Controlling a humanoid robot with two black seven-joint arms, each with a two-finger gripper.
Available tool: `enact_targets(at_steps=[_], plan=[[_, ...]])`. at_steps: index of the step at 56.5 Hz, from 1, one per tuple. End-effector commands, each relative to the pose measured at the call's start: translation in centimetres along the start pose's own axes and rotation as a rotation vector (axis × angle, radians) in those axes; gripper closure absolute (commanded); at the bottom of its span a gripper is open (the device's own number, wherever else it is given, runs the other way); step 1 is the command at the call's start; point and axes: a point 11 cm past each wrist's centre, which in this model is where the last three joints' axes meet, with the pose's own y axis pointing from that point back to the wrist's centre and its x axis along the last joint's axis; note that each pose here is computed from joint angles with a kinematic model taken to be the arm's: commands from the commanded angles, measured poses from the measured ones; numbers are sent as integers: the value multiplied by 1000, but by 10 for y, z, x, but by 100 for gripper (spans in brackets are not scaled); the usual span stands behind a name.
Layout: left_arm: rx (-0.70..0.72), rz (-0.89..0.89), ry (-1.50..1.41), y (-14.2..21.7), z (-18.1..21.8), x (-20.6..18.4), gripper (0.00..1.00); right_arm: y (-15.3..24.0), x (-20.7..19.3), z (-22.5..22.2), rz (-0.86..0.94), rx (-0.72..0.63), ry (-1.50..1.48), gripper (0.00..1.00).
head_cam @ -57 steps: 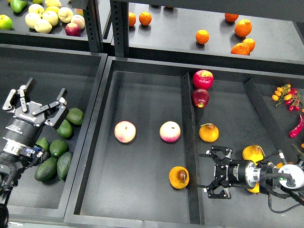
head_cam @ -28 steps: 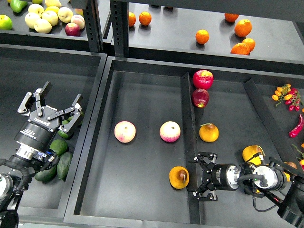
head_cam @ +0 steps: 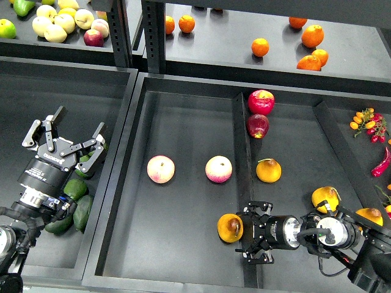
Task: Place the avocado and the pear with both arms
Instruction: 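Close the right gripper on the halved pear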
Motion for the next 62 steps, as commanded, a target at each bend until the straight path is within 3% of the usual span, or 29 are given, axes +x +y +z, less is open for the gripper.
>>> enact_targets(at_steps=[1,62], plan=[[8,7,-6,1,-2,1,1,-3,-1,1,-1,-2,-3,1],[33,23,-4,2,-11,6,1,-11,1,1,15,-4,-23,1]])
